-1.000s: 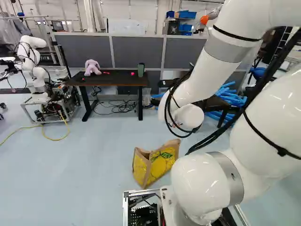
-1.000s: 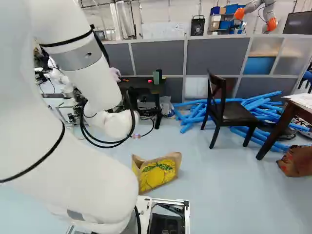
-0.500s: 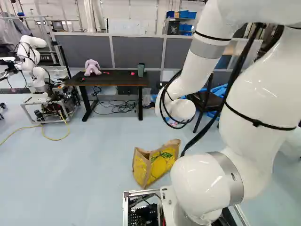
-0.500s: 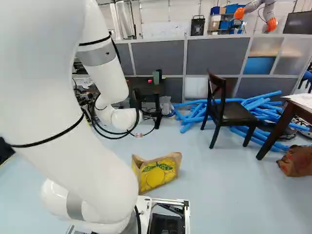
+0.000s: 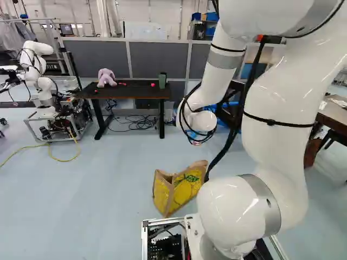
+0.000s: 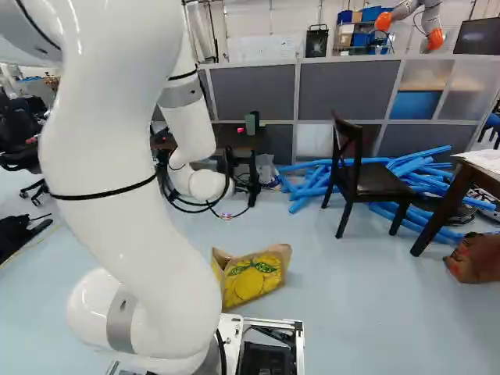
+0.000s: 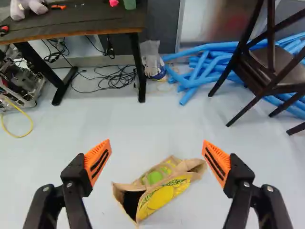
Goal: Pick up the bag on the ground and place it on the table
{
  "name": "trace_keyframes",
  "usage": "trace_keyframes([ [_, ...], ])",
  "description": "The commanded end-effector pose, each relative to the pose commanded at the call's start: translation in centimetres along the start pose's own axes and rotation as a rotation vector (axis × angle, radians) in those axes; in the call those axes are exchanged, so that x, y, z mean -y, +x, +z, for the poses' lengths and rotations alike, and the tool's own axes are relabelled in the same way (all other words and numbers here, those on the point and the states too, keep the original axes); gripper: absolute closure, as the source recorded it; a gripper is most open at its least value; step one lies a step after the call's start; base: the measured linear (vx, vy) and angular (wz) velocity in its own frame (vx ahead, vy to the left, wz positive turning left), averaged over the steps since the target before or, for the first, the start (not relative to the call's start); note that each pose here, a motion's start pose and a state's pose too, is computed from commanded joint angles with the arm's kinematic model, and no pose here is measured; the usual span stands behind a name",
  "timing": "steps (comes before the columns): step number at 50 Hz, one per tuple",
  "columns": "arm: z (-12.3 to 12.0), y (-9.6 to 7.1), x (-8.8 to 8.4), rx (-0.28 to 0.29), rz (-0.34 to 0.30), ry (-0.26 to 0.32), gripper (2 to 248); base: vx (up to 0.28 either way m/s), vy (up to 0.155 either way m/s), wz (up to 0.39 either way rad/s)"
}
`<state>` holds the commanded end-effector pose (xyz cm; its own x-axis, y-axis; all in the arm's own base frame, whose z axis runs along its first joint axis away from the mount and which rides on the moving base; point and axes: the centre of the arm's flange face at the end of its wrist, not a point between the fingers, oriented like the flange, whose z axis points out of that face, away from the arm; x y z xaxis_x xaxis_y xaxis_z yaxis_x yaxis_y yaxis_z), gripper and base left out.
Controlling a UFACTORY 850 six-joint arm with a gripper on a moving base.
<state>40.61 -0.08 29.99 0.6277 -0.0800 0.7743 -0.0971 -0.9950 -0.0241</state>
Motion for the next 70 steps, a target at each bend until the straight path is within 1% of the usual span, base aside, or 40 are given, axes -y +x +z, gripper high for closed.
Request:
trace_keyframes([
  [11,2.6,0.0,0.1,0.052,0.01,-0.01,3,0.0,0.0,0.0],
  [26,5.8,-0.2,0.2,0.108,0.012,-0.015,3,0.0,0.0,0.0],
  [55,9.7,-2.5,0.3,0.246,0.011,-0.021,3,0.0,0.0,0.0],
  [70,11.7,-3.6,0.2,0.291,0.018,-0.026,3,0.0,0.0,0.0],
])
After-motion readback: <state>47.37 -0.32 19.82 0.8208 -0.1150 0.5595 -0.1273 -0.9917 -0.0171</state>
